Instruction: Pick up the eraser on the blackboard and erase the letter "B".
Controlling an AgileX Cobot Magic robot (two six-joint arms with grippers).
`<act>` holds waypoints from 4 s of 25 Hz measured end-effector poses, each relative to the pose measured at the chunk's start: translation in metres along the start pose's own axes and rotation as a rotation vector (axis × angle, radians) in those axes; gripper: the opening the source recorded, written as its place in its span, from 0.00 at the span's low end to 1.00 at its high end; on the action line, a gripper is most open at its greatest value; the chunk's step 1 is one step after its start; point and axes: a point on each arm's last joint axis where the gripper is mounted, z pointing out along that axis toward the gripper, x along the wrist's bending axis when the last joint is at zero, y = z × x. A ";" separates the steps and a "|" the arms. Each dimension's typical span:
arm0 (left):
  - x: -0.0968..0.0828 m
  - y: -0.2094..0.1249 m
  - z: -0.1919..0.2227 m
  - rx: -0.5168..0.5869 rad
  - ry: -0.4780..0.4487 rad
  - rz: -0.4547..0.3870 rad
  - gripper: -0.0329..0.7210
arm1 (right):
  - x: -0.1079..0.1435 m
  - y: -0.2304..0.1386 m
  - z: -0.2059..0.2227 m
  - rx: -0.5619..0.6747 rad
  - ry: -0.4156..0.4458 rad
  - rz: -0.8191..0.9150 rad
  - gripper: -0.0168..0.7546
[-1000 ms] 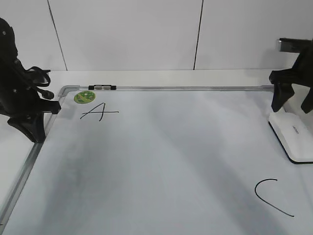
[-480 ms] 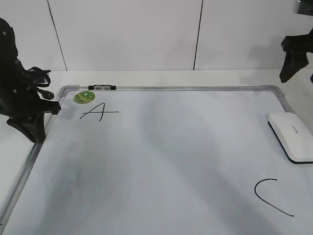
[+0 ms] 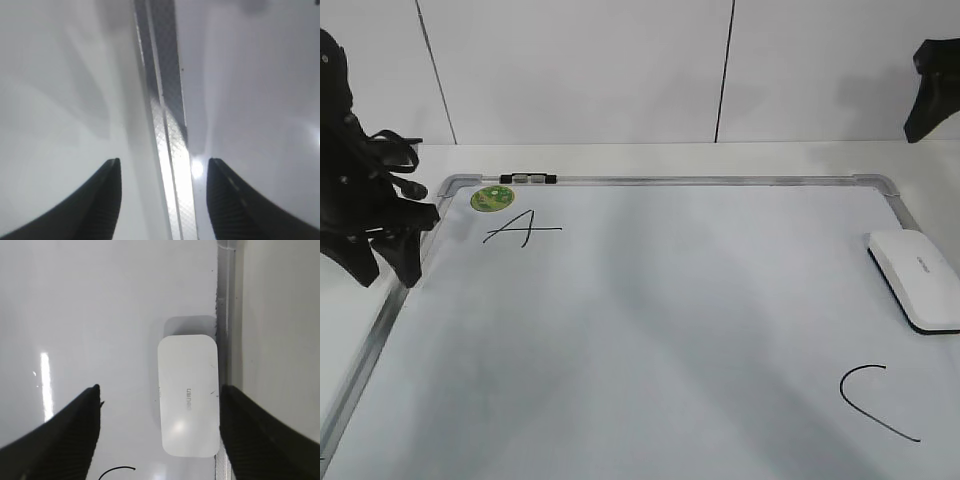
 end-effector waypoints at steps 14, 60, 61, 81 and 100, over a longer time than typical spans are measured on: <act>-0.004 -0.031 -0.087 -0.129 0.054 0.046 0.59 | 0.015 -0.036 -0.065 -0.127 0.057 -0.002 0.79; 0.004 -0.399 -0.113 -1.004 0.056 0.121 0.51 | 0.023 -0.351 -0.079 -0.532 0.055 -0.183 0.78; 0.004 -0.399 -0.108 -1.006 0.056 0.121 0.51 | 0.023 -0.357 -0.078 -0.558 0.055 -0.188 0.78; 0.006 -0.405 -0.103 -1.084 0.066 0.125 0.44 | 0.016 -0.383 -0.072 -0.705 -0.044 -0.221 0.78; 0.005 -0.405 -0.102 -1.092 0.100 0.049 0.39 | 0.014 -0.382 -0.071 -0.711 -0.061 -0.223 0.78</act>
